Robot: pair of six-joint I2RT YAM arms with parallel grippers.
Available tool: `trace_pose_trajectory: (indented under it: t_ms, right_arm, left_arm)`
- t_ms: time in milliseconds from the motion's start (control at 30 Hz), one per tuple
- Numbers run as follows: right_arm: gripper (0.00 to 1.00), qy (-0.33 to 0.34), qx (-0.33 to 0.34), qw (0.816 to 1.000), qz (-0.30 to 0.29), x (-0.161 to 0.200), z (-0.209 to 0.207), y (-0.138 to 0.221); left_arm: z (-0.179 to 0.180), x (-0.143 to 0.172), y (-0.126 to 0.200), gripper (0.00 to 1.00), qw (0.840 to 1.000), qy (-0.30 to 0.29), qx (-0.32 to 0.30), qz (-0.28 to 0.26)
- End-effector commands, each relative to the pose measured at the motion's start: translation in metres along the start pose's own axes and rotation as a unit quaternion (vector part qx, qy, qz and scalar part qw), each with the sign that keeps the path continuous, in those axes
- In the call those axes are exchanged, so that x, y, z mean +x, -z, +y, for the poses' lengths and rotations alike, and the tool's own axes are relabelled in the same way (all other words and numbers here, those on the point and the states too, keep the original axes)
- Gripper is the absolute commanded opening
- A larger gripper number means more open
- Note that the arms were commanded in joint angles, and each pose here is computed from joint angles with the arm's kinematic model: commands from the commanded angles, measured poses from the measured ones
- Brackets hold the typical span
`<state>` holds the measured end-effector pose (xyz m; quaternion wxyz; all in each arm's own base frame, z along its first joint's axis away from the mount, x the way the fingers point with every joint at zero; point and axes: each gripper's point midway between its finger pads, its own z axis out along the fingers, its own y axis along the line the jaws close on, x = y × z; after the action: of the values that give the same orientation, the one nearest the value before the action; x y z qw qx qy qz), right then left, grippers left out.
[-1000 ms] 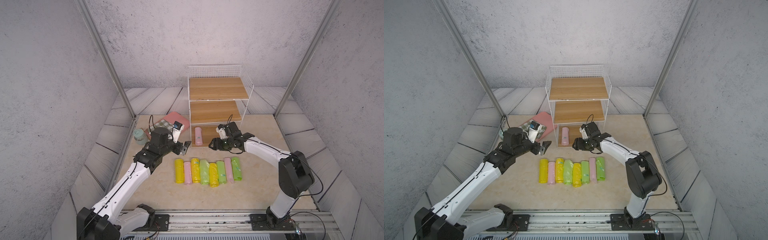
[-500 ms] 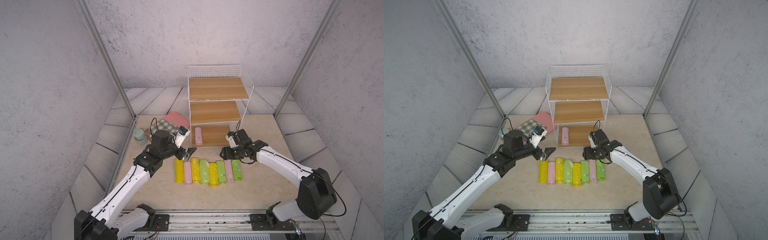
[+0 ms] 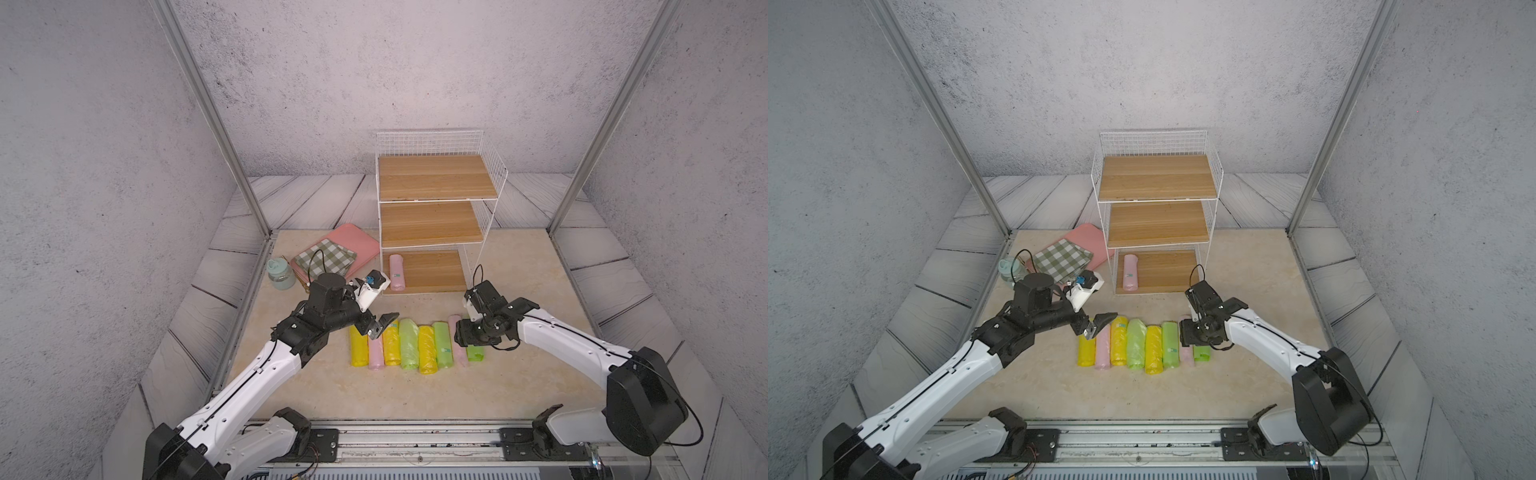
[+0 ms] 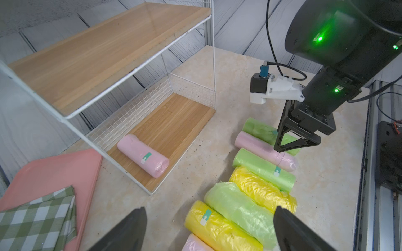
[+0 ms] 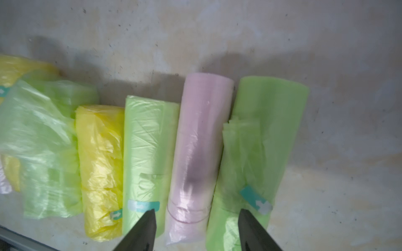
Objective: Sort the rolls of trash bags by color and place them on the shelf
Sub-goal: Pick up the roll of trash bags from the center of the board.
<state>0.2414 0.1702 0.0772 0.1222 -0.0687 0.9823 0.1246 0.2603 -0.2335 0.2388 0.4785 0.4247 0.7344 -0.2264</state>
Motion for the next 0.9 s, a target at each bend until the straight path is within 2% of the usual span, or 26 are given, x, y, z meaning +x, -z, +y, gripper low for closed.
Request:
trace_pose_trajectory:
  t_ms: [0, 233, 400, 867]
  right_arm:
    - [0.64, -0.007, -0.005, 1.000, -0.011, 0.002, 0.003, 0.010]
    - [0.59, -0.005, -0.005, 1.000, -0.012, 0.002, 0.006, 0.010]
    - [0.51, 0.001, -0.010, 1.000, -0.010, 0.002, 0.010, 0.011]
    - [0.52, 0.008, -0.017, 0.999, 0.026, 0.000, 0.017, -0.007]
  left_arm:
    - [-0.007, 0.012, -0.009, 0.97, 0.999, -0.023, 0.011, 0.019]
    - [-0.017, 0.021, -0.021, 0.97, 0.998, -0.033, 0.032, 0.034]
    - [-0.020, 0.028, -0.026, 0.97, 0.998, -0.035, 0.037, 0.038]
    - [-0.029, 0.044, -0.037, 0.97, 0.996, -0.050, 0.046, 0.050]
